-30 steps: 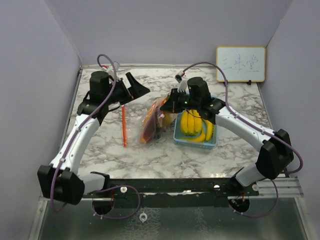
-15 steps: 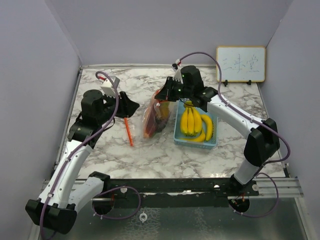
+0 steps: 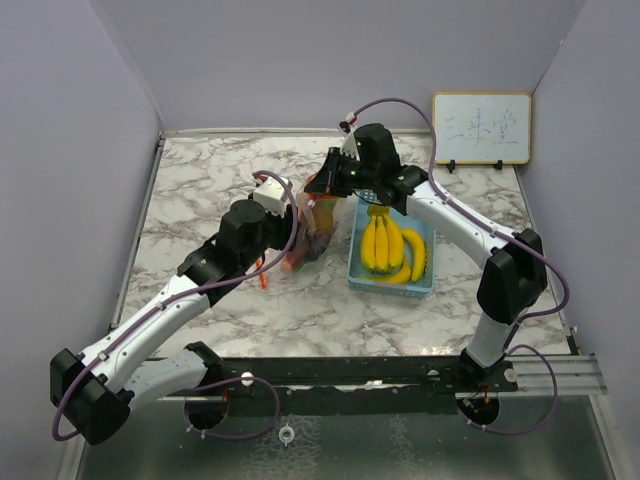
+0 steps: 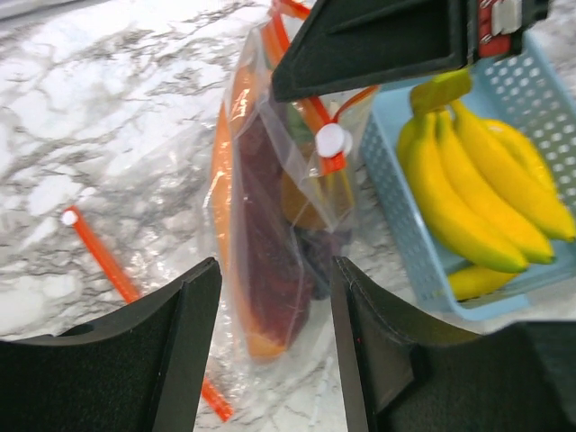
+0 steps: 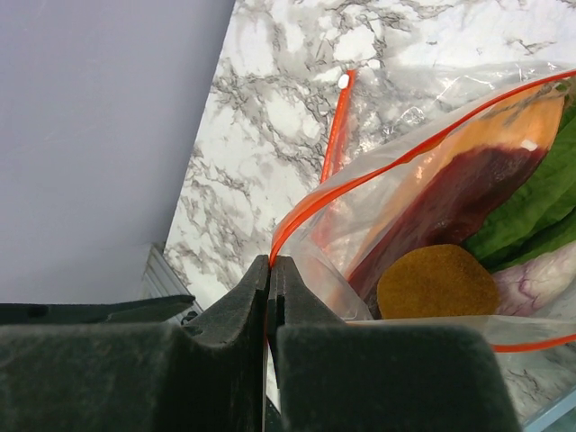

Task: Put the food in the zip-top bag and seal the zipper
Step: Zip the zipper food storage bag at the center of the board.

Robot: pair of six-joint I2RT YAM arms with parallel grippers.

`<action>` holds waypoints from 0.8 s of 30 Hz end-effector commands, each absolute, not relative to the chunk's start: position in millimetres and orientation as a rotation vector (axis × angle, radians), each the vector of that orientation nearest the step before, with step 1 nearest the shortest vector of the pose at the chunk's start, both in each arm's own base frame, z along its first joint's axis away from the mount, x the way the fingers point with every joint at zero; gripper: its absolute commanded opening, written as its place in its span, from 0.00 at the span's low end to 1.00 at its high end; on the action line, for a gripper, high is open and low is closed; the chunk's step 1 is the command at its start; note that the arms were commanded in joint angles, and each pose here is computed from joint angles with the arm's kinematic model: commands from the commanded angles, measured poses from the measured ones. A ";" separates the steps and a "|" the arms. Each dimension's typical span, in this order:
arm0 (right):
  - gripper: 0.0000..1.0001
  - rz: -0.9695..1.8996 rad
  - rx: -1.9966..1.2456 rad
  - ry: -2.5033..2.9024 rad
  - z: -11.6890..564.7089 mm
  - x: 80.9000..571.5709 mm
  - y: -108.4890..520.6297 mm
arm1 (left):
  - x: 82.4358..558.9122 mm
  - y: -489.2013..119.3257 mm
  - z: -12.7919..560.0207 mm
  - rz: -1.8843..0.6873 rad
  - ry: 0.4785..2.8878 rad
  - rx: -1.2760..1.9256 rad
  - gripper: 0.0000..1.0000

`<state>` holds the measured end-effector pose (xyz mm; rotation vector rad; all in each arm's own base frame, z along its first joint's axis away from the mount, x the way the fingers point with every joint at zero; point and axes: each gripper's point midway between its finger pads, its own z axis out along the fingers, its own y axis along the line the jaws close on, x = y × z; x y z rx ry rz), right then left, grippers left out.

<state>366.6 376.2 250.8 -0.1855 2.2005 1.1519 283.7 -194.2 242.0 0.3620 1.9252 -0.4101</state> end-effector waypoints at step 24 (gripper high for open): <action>0.02 1.179 -0.201 2.165 274.0 374.0 382.5 | 323.1 -240.5 225.5 -0.409 1.690 0.404 0.55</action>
